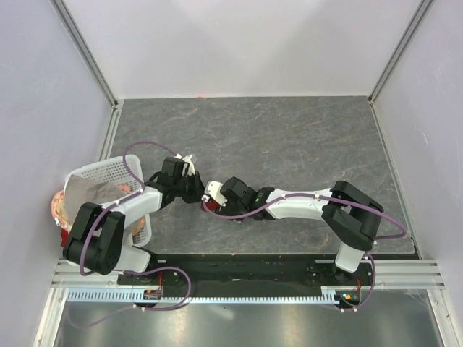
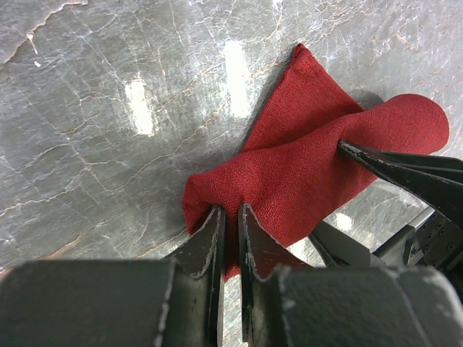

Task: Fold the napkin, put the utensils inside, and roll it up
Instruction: Roll the napkin with the utensil

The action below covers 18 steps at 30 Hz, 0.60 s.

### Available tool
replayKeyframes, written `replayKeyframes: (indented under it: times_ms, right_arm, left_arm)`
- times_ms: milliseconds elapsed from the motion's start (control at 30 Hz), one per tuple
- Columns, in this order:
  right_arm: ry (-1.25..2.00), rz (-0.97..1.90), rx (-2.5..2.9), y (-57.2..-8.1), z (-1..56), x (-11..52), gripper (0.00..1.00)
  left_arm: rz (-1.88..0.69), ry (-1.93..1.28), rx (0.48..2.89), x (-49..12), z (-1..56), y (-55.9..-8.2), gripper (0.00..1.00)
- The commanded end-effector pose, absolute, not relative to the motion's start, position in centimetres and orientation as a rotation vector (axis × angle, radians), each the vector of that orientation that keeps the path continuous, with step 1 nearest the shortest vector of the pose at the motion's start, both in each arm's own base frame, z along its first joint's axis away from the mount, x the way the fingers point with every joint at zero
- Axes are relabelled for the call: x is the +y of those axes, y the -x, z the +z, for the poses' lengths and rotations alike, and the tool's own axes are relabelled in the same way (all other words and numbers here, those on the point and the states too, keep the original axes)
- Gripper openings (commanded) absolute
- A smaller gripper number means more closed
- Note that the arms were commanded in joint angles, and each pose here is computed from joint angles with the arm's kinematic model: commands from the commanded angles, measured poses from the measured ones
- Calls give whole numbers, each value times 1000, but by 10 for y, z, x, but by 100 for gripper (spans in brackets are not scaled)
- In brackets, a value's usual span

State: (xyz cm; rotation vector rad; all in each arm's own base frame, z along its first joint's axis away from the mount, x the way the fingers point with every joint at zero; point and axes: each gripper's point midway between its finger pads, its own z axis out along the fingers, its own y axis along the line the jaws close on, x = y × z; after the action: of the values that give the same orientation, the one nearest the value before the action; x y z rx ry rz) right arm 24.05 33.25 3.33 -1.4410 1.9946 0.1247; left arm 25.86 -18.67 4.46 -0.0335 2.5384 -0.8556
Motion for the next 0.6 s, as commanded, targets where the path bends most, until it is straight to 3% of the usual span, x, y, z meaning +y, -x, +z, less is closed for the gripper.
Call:
replayKeyframes:
  times_ms: [0, 567]
  right_arm:
    - [1443, 136, 1933, -245, 62, 339, 74]
    - [1520, 91, 1894, -255, 50, 344, 79]
  left_arm:
    - [-853, -37, 2548, -189, 45, -259, 13]
    - [-861, -54, 2552, -190, 45, -259, 13]
